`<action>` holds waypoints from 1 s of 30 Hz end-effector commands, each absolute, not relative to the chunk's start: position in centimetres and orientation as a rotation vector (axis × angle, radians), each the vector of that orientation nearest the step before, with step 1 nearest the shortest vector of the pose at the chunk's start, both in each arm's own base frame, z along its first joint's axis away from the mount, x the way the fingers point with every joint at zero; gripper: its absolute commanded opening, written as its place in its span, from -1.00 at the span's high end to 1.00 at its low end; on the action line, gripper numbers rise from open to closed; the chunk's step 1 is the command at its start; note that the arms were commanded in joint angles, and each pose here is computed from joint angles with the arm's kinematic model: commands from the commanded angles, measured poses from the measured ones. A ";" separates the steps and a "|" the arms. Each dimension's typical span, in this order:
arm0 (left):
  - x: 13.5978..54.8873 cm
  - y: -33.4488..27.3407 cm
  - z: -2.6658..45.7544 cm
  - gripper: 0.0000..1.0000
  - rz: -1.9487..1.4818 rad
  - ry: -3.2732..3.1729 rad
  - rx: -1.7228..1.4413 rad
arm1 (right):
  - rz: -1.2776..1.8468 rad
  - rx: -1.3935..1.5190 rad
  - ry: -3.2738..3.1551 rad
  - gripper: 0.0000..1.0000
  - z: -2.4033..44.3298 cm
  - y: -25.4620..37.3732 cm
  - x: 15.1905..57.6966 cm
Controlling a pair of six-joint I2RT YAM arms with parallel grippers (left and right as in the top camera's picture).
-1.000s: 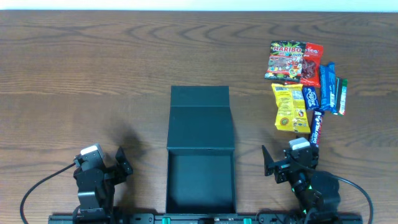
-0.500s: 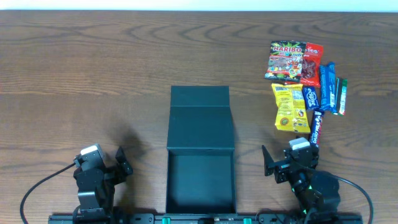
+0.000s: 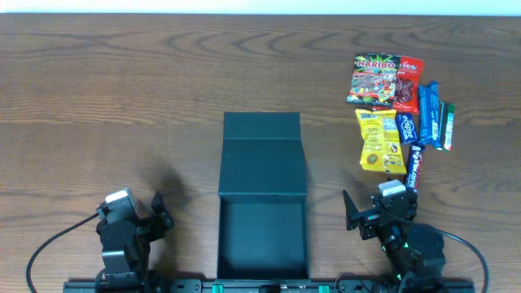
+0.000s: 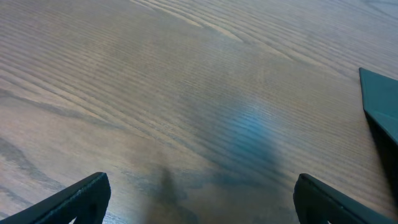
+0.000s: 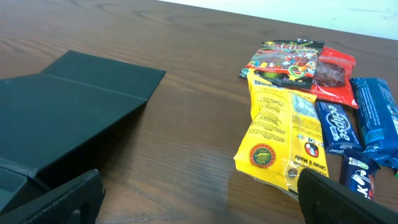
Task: Pack container
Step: 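Move the left gripper toward the black box's raised lid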
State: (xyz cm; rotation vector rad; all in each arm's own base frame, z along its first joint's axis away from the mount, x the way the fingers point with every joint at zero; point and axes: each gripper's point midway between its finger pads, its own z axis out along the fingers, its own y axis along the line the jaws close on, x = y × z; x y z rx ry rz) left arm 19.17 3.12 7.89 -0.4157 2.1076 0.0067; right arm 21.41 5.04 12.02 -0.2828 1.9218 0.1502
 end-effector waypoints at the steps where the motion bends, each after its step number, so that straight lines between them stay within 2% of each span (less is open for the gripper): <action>1: 19.1 3.3 7.7 -0.91 0.026 2.110 -0.406 | 0.144 -0.302 1.919 -0.98 11.8 5.2 21.4; 15: 19.8 3.5 8.7 -0.90 0.021 2.054 -0.423 | 0.144 -0.302 1.919 -0.99 11.8 5.2 21.4; 22: 21.5 -5.5 14.3 -0.90 -0.682 1.884 -0.257 | 0.144 -0.302 1.919 -0.98 11.8 5.2 21.4; 25: 19.6 -10.5 18.8 -0.91 -0.935 1.745 0.104 | 0.144 -0.302 1.919 -0.98 11.8 5.2 21.4; 30: 19.3 -11.3 19.4 -0.92 -0.929 1.801 0.195 | 0.144 -0.302 1.919 -0.98 11.8 5.2 21.4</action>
